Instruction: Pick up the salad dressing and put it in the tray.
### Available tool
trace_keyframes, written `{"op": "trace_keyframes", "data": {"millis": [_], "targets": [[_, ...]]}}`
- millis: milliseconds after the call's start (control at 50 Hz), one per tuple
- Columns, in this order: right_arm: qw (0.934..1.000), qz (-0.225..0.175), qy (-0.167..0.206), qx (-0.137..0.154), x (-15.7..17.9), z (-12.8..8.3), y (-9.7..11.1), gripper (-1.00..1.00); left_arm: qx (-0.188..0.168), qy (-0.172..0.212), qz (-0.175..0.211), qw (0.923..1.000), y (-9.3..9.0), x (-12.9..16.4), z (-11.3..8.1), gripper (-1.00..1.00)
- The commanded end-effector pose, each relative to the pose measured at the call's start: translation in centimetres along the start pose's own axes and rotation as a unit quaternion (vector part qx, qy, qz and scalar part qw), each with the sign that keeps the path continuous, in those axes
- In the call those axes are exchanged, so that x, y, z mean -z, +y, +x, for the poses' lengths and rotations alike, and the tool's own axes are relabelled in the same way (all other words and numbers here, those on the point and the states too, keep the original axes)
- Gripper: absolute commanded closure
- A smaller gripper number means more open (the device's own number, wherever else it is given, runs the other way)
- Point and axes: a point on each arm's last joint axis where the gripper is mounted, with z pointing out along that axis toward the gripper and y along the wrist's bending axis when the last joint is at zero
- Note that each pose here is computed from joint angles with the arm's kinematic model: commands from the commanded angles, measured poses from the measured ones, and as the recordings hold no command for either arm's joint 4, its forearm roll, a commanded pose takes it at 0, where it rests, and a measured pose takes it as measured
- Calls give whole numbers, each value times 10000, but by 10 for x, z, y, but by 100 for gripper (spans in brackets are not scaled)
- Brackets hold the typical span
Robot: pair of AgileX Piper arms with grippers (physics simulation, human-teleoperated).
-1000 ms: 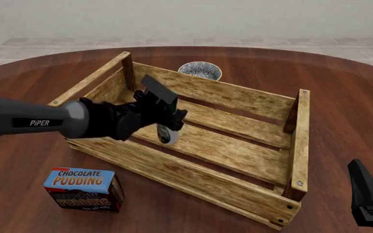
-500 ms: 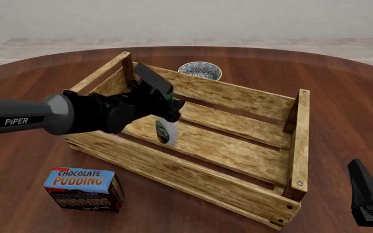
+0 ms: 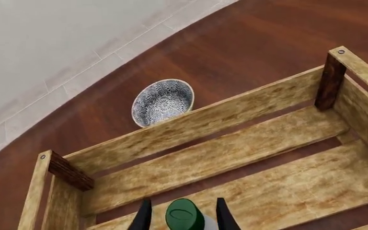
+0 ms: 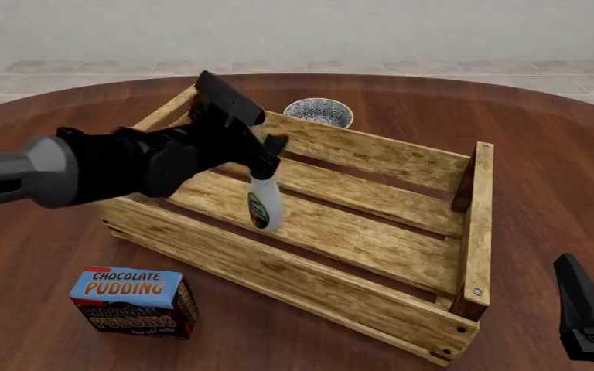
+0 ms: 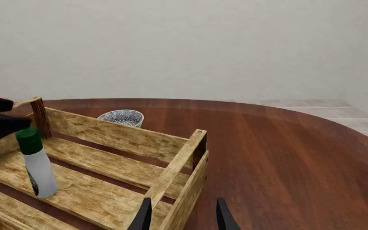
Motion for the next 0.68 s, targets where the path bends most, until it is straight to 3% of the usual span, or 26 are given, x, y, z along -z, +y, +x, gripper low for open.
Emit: {"op": "trace_keyframes", "data": {"millis": [20, 520, 680], "targets": [[10000, 0, 0, 0, 0, 0, 0, -100, 18, -203, -81, 9998, 7, 19, -19, -100], [10000, 0, 0, 0, 0, 0, 0, -100, 86, -855, -377, 9956, 25, 74, -55, -100], [10000, 0, -1, 0, 0, 0, 0, -100, -36, -1141, -554, 9919, 31, 96, -60, -100]]}}
